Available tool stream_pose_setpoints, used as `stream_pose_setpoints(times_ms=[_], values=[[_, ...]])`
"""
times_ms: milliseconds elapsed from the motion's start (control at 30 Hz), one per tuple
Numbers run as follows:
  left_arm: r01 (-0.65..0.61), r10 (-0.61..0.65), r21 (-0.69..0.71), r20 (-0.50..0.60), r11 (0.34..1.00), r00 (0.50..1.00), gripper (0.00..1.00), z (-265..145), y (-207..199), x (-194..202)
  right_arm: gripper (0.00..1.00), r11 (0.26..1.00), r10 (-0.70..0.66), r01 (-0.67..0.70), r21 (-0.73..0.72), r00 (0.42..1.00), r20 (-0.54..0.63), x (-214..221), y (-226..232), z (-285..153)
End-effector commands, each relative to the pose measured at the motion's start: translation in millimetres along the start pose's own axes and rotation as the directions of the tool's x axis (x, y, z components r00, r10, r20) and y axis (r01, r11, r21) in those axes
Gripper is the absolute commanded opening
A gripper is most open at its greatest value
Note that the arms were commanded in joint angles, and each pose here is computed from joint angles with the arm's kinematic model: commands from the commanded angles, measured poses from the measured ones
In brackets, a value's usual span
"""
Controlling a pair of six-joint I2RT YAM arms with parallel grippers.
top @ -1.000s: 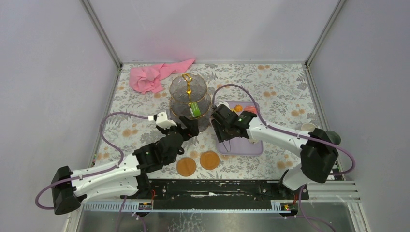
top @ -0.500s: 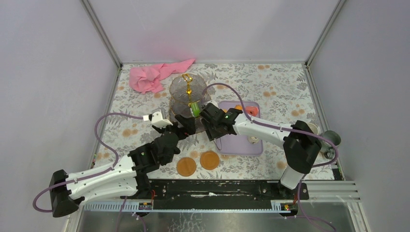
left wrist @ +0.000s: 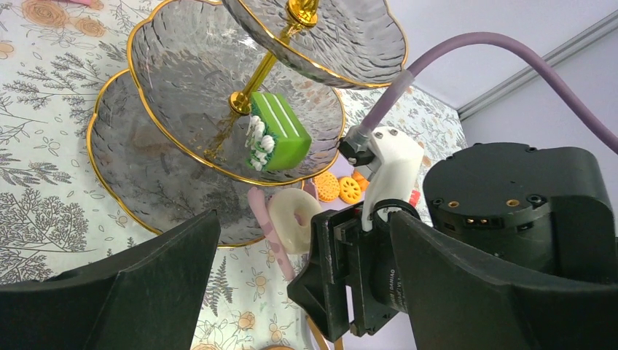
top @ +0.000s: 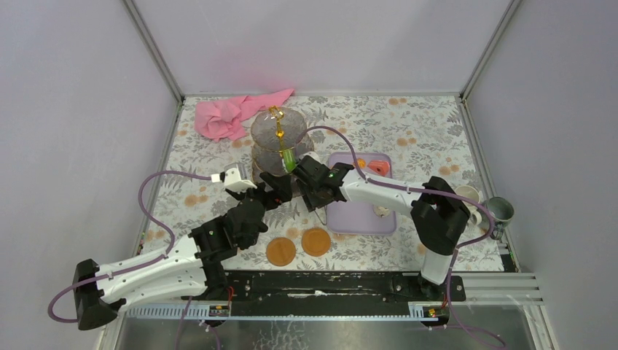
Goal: Serve the afternoon tea
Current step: Place the desert on the desert table.
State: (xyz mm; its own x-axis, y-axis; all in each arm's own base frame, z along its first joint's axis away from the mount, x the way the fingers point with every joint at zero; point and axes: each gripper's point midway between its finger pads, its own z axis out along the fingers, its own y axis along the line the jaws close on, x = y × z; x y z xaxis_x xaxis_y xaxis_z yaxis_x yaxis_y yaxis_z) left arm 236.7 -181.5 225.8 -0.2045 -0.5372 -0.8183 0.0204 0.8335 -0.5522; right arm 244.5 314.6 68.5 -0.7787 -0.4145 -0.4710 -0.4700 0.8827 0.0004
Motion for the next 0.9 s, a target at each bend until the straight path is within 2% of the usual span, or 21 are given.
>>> stream_pose_setpoints(times_ms=[0, 233, 533, 867], values=[[0.038, -0.038, -0.007, 0.060, 0.999, 0.997, 0.94, -0.1, -2.7, -20.0, 0.40, 1.000, -0.011, 0.012, -0.013, 0.999, 0.044, -15.4, 8.6, -4.8], [0.042, -0.041, -0.012, 0.060, 0.999, 0.997, 0.94, 0.7, -1.2, -17.7, 0.39, 1.000, 0.000, 0.000, 0.009, 0.999, 0.043, 0.9, -5.2, -19.6], [0.046, -0.044, -0.020, 0.074, 0.999, 0.996, 0.94, 1.4, -3.4, -23.4, 0.39, 1.000, -0.012, 0.011, 0.010, 0.997, 0.076, 3.7, -16.7, -67.5], [0.044, -0.044, -0.007, 0.077, 0.999, 0.996, 0.94, 2.0, -9.9, -27.1, 0.39, 0.999, -0.028, 0.026, 0.019, 0.991, 0.134, -17.7, -22.6, -106.1]])
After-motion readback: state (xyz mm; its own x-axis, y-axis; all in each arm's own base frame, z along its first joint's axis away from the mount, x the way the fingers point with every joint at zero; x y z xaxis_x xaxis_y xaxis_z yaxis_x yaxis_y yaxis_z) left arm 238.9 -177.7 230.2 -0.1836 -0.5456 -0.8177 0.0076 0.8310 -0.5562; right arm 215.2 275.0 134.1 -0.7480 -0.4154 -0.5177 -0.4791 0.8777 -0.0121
